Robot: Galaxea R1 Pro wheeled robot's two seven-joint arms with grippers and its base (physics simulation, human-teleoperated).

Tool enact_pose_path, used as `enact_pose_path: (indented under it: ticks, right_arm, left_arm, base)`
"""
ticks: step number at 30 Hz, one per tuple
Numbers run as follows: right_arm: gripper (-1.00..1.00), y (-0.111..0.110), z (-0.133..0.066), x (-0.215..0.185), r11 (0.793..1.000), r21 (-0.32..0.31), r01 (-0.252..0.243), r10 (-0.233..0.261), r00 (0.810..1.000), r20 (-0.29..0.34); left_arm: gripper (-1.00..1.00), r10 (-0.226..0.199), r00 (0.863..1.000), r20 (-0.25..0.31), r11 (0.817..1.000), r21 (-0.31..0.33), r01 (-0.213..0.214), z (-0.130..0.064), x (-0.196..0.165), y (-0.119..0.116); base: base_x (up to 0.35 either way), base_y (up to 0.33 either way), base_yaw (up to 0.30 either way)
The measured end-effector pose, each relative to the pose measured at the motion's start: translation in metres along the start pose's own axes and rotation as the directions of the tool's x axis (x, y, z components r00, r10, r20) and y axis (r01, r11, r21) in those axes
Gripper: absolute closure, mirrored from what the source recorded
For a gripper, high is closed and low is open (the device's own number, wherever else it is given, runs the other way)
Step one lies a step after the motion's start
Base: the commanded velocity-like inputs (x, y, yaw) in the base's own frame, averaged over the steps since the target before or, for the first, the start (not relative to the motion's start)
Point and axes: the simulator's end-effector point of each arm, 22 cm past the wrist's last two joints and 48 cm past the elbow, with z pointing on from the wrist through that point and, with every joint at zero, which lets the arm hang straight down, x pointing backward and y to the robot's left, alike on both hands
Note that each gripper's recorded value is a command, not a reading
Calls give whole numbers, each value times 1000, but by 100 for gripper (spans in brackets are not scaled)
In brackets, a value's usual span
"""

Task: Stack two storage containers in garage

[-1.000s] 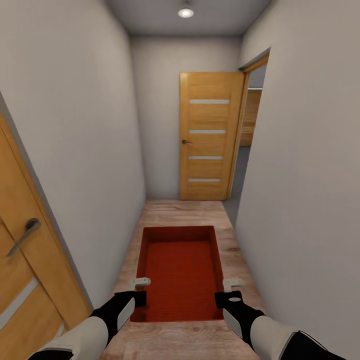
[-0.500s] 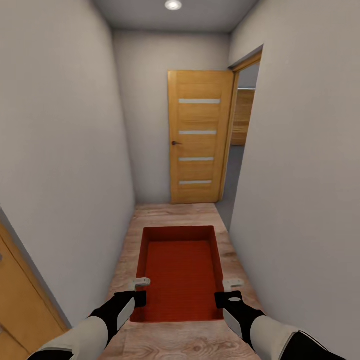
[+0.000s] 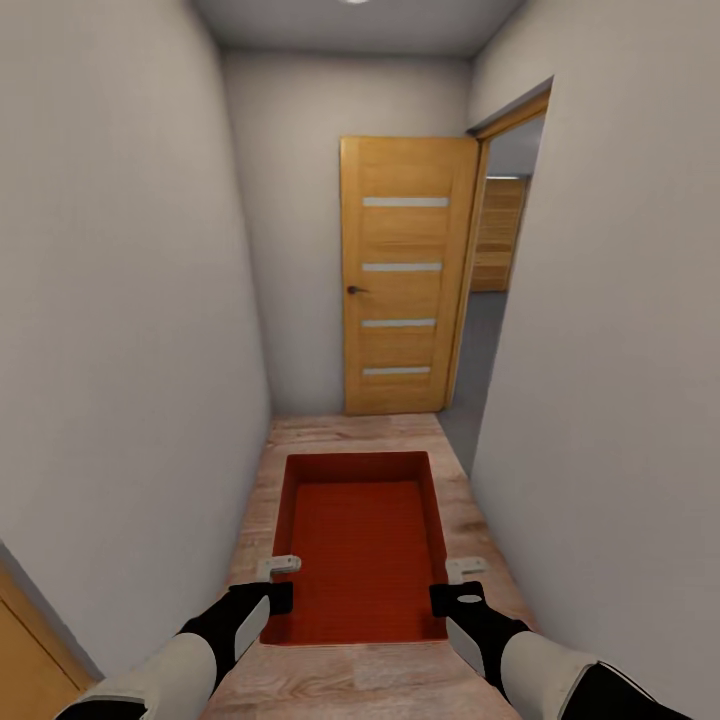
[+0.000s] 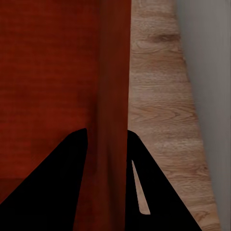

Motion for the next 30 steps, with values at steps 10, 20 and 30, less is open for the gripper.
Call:
enact_pose_path:
  ticks: [10, 20, 30]
  right_arm:
    - [100, 0, 0, 0, 1000, 0, 0, 0, 1000, 1]
    - [100, 0, 0, 0, 1000, 0, 0, 0, 1000, 1]
    - [100, 0, 0, 0, 1000, 0, 0, 0, 1000, 0]
  left_arm:
    - [100, 0, 1000, 1, 1000, 0, 0, 0, 0, 0]
    - [100, 0, 1000, 1, 1000, 0, 0, 0, 0, 0]
    - [100, 0, 1000, 0, 1000, 0, 0, 0, 0, 0]
  base:
    - [323, 4, 0]
    - [323, 0, 0]
    - [323, 0, 0]
